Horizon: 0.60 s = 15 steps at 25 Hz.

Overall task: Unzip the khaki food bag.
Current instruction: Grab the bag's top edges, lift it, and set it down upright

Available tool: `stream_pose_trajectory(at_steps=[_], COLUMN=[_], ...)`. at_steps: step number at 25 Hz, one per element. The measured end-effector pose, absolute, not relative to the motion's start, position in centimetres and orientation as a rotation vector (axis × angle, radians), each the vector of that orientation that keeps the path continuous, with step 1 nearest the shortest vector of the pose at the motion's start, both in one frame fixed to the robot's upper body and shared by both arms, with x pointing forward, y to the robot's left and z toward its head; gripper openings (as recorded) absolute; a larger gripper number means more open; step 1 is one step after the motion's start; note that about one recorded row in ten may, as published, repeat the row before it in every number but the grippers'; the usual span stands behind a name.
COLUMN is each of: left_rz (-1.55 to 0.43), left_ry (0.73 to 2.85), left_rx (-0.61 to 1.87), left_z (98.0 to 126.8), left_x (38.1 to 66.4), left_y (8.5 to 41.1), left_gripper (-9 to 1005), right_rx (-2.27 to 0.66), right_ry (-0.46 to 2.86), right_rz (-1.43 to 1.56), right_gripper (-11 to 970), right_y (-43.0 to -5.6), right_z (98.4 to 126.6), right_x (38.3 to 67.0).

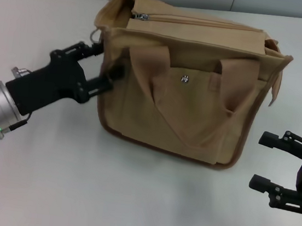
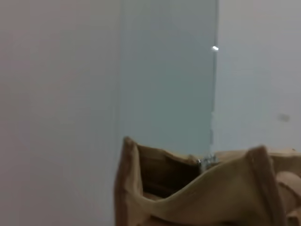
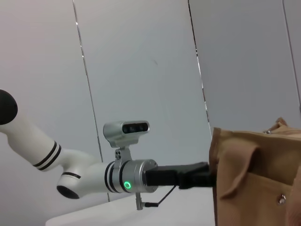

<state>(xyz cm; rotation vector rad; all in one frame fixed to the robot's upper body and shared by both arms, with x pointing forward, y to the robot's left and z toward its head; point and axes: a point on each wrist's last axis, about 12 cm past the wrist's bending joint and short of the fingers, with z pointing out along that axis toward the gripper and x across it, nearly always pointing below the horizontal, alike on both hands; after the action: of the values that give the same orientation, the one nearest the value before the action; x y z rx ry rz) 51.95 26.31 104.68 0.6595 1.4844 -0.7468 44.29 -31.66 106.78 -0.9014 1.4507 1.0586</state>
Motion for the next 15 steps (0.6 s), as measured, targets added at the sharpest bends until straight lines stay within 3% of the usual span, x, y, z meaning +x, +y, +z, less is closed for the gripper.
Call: stream_pose_trajectory(at_steps=[15], left_rz=[-0.740], left_ry=[1.463], left_rx=[0.670], left_z=[104.75], left_x=[51.92], left_y=[26.04], left_gripper=[198], right_rx=[-0.884], right_ry=[1.455], right_rz=[1.038], right_gripper=[830], right_y=[-31.79], right_z=[106.73], right_x=[44.40])
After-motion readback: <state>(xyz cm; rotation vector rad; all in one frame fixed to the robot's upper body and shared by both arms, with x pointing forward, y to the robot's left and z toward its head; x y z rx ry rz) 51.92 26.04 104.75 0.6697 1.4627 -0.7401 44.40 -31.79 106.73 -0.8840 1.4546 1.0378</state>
